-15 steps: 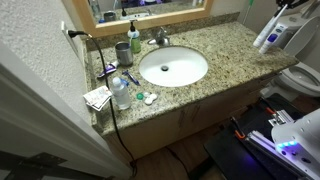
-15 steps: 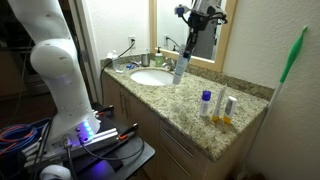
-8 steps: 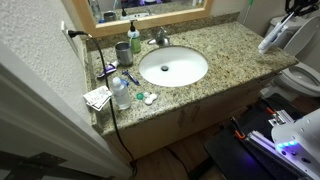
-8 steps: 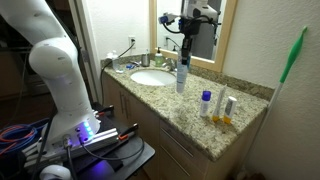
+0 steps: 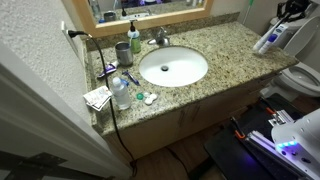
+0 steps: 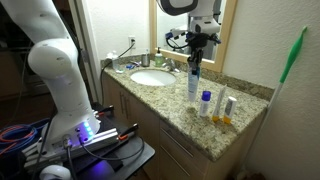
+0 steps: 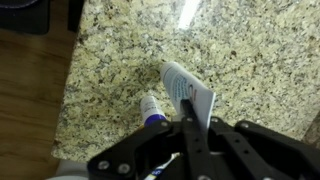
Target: Move the tube near the mirror towards you
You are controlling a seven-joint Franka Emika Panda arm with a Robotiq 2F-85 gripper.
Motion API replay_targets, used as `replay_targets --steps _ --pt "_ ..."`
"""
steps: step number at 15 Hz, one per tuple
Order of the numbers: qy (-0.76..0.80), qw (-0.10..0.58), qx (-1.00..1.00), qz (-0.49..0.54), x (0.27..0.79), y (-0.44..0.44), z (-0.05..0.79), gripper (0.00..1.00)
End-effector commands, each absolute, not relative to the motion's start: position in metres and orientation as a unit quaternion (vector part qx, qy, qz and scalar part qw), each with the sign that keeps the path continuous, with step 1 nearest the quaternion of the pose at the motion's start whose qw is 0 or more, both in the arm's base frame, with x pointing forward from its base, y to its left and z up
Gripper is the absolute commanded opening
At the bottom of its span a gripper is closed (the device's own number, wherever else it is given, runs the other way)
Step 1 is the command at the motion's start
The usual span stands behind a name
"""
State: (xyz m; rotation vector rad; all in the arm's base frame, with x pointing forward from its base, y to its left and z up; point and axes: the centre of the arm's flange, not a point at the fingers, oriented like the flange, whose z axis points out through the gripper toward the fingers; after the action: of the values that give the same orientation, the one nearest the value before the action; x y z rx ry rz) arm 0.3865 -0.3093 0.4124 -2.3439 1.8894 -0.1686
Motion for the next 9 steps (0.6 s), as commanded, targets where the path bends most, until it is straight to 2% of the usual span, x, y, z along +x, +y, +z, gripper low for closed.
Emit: replay_targets --steps 1,9 --pt "0.661 0.058 -0.746 -0.057 0.405 -0.325 0.392 0.01" --pt "0.706 0.042 -0.704 -0.060 0.423 -0.340 0.374 0.01"
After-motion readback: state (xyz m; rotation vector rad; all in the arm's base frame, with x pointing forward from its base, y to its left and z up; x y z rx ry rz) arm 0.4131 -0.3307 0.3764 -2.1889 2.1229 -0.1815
